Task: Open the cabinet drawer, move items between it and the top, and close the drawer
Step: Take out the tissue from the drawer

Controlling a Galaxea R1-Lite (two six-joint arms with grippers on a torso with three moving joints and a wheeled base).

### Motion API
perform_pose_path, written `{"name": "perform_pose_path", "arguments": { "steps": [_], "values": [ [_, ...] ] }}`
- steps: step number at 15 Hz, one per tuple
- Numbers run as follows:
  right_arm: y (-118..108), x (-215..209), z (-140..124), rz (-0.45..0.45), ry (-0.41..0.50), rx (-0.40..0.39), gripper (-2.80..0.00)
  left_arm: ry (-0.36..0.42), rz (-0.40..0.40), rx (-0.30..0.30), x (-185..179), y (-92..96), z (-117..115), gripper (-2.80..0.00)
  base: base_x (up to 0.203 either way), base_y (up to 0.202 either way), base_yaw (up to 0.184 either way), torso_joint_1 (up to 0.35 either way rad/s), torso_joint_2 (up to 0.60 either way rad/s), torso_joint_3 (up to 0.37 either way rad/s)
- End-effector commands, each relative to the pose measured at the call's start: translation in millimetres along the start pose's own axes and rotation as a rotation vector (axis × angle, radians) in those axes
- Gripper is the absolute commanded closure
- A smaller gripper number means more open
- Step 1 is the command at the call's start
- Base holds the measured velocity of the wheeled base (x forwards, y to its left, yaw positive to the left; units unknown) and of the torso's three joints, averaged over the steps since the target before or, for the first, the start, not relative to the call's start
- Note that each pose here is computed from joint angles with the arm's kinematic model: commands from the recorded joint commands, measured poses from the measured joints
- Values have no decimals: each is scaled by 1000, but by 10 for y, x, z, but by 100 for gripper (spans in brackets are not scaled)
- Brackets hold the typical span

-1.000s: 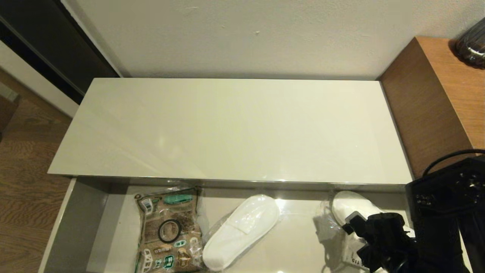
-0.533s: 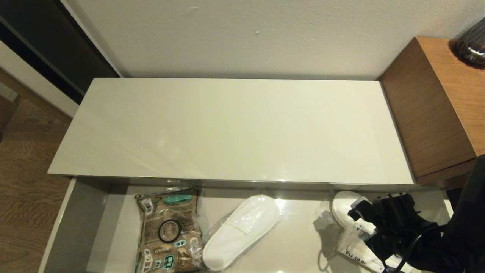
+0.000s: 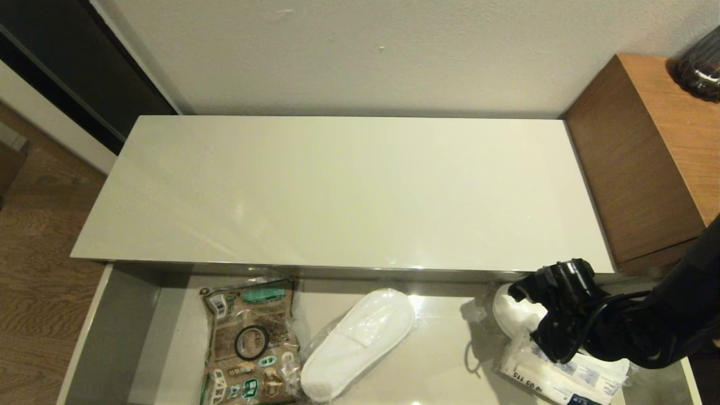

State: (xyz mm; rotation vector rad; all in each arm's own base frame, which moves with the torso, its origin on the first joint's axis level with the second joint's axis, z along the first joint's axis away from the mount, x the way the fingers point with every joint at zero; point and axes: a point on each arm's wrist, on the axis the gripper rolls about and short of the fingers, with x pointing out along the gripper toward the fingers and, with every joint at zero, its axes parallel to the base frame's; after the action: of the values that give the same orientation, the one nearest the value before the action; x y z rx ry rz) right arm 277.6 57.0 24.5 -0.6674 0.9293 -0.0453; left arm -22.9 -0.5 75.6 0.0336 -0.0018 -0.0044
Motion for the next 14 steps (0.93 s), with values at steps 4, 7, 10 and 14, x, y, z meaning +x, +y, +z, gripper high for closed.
{"name": "perform_pose_path", "arguments": {
  "steps": [4, 7, 10, 14],
  "values": [
    [42, 118, -46, 1, 35, -2, -280, 2, 0, 0, 1, 0, -1, 0, 0, 0, 0, 0, 0, 0],
    [83, 22, -190, 12, 56, -6, -280, 2, 0, 0, 1, 0, -1, 0, 0, 0, 0, 0, 0, 0],
    [146, -71, -347, 13, 53, 9, -280, 0, 0, 0, 0, 0, 3, 0, 0, 0, 0, 0, 0, 0],
    [294, -120, -501, 41, 69, -9, -280, 2, 0, 0, 1, 0, -1, 0, 0, 0, 0, 0, 0, 0]
  ]
}}
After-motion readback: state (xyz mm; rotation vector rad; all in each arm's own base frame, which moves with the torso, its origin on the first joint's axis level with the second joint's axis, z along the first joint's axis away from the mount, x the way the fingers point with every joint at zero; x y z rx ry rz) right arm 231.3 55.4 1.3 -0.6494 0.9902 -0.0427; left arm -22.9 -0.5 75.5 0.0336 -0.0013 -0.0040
